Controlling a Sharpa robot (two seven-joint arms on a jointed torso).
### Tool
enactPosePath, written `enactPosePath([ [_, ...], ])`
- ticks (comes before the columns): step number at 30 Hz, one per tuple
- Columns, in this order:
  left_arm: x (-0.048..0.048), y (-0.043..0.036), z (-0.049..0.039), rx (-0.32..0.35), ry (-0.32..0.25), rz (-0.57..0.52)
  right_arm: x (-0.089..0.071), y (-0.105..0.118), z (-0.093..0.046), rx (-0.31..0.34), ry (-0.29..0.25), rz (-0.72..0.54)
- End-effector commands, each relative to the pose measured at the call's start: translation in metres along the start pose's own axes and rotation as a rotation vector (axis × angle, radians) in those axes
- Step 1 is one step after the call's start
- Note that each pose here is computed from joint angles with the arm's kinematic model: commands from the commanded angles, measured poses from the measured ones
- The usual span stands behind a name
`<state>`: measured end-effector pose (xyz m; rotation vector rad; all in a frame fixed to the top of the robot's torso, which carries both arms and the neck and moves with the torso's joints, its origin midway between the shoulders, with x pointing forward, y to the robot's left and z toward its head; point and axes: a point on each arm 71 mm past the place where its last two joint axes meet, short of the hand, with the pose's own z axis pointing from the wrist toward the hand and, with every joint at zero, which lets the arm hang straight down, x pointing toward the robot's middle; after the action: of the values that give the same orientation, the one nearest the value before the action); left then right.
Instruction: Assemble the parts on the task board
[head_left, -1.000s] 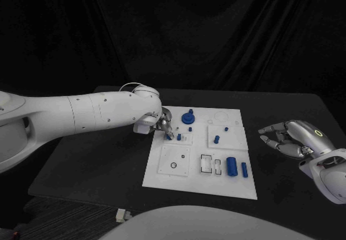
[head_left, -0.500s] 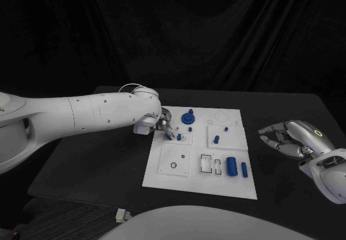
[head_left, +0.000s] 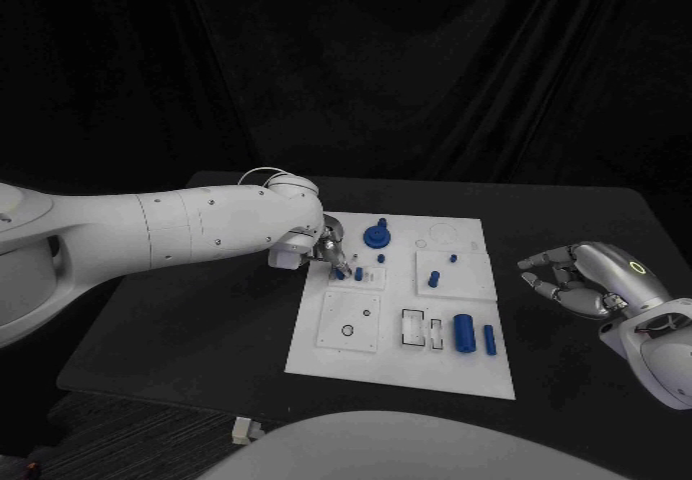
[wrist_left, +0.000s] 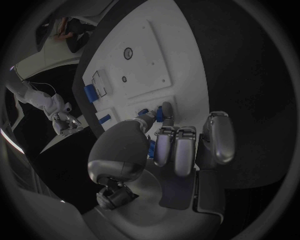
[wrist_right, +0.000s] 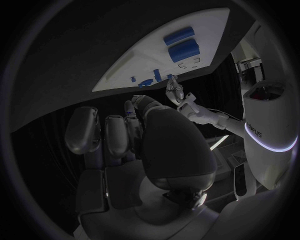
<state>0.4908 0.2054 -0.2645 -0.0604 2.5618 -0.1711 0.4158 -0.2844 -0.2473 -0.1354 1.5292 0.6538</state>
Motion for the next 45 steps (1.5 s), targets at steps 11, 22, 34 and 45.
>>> enactPosePath([
  [11, 0.0069, 0.0002, -0.0003, 0.005, -0.014, -0.021, 0.0026, -0.0017, 0.0001, 0.023, 0.016, 0.001],
  [22, 0.0078, 0.0022, -0.0006, -0.006, -0.003, -0.015, 0.0028, -0.0022, -0.0003, 0.027, 0.02, 0.001],
  [34, 0.0061, 0.0037, -0.0011, 0.008, -0.027, -0.034, 0.003, -0.0027, -0.0006, 0.03, 0.022, 0.0],
  [45, 0.0048, 0.0076, -0.0015, 0.015, -0.038, -0.045, 0.0036, -0.0028, -0.0002, 0.031, 0.024, 0.0],
])
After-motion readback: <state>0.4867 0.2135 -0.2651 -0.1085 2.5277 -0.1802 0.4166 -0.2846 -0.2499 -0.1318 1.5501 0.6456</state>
